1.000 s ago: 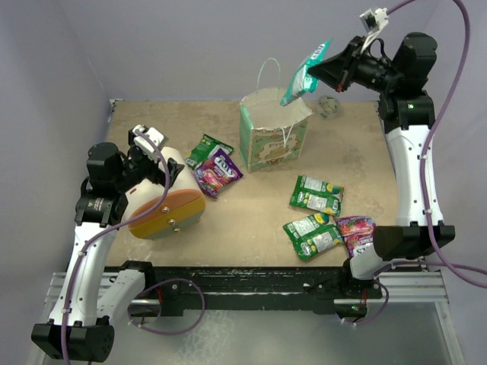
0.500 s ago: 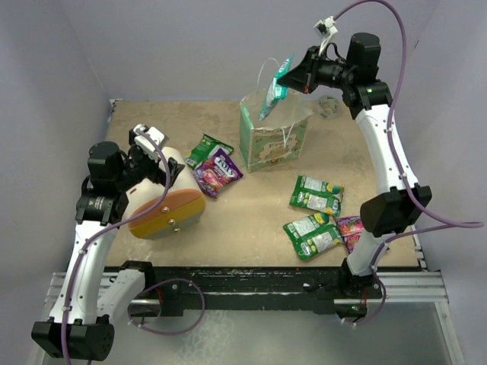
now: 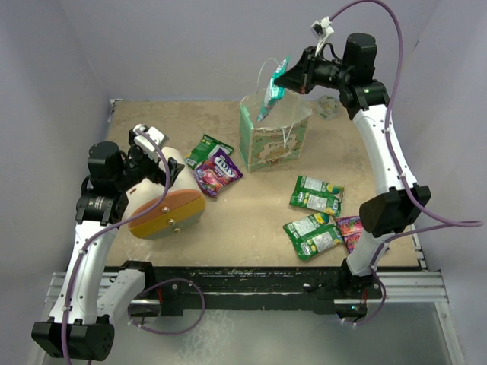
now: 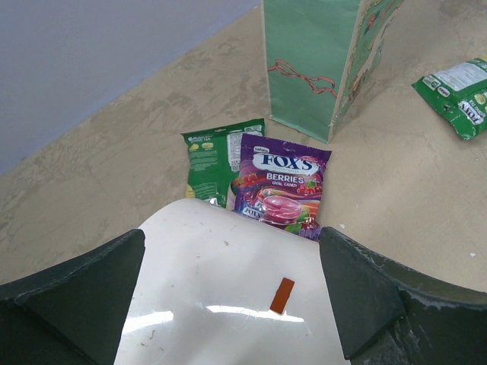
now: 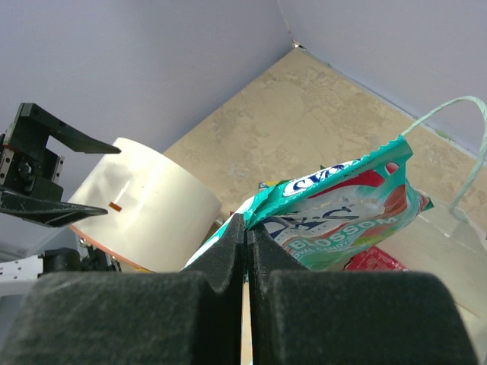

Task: Place the snacks into the paper bag
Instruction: Place the snack in the paper bag.

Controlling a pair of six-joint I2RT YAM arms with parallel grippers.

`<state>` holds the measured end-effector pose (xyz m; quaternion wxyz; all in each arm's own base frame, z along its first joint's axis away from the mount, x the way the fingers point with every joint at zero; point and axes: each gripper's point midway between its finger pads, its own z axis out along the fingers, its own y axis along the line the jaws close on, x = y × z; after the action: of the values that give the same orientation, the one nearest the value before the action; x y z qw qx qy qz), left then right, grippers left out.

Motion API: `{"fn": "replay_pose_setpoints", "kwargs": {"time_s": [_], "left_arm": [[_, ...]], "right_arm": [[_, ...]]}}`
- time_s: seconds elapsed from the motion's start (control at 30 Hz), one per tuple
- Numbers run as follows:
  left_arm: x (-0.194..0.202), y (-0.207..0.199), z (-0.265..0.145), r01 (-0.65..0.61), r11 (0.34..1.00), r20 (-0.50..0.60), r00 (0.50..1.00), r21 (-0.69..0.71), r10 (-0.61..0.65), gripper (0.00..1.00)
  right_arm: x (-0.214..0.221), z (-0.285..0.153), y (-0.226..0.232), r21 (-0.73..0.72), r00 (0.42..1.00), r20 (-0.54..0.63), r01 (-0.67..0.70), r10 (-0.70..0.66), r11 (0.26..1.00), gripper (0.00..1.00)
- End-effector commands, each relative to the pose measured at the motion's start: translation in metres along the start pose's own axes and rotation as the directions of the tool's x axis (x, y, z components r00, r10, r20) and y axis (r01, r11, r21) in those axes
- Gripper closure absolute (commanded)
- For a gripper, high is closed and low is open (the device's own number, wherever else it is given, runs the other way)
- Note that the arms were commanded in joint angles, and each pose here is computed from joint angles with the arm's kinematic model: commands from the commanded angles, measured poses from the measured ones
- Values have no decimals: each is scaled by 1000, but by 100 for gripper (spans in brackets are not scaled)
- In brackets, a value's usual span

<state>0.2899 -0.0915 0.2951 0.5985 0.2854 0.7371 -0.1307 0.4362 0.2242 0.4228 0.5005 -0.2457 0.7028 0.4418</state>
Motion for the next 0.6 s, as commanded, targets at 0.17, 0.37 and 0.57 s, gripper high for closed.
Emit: {"fn": "replay_pose_setpoints", "kwargs": {"time_s": [0.17,0.37,0.57], "left_arm": [[-13,5,-2,-32,999,50,998,-16,32,1],[-13,4,-2,-30,999,49,998,-14,30,1],[-12,4,-2,-31,999,47,998,-13,31,1]], "right_arm": [[-3,8,2,2,999,16,49,-49,999,100],[13,13,-10,20,999,-20,46,-46,999,100],[30,18,-18,30,997,-67,44,-42,999,100]]}}
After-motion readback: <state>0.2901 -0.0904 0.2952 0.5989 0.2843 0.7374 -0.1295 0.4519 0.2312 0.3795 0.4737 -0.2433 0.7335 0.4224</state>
